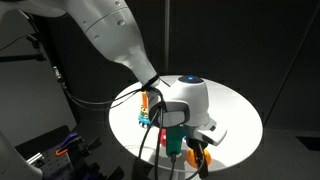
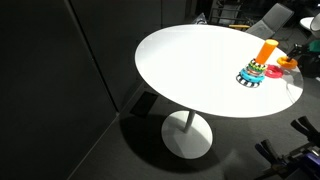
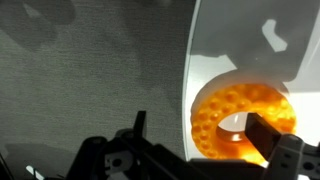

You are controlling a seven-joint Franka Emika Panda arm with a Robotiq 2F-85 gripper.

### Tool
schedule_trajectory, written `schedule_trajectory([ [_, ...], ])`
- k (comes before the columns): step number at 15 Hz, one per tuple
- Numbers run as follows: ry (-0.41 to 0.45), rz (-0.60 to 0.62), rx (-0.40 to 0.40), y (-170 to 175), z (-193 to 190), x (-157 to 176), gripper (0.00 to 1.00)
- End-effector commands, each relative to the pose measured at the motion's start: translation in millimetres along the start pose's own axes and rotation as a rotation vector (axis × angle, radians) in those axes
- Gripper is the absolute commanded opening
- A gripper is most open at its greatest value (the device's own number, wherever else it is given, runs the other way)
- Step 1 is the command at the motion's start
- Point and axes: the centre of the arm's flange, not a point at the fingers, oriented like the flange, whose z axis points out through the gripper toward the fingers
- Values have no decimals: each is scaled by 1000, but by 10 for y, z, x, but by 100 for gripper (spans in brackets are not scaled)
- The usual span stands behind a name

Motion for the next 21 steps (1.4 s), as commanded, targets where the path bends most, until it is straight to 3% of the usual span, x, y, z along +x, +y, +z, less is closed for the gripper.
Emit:
schedule_trajectory([
  [1, 2, -12, 7, -8, -13, -49, 100],
  [21, -98, -64, 57, -254, -196, -472, 100],
])
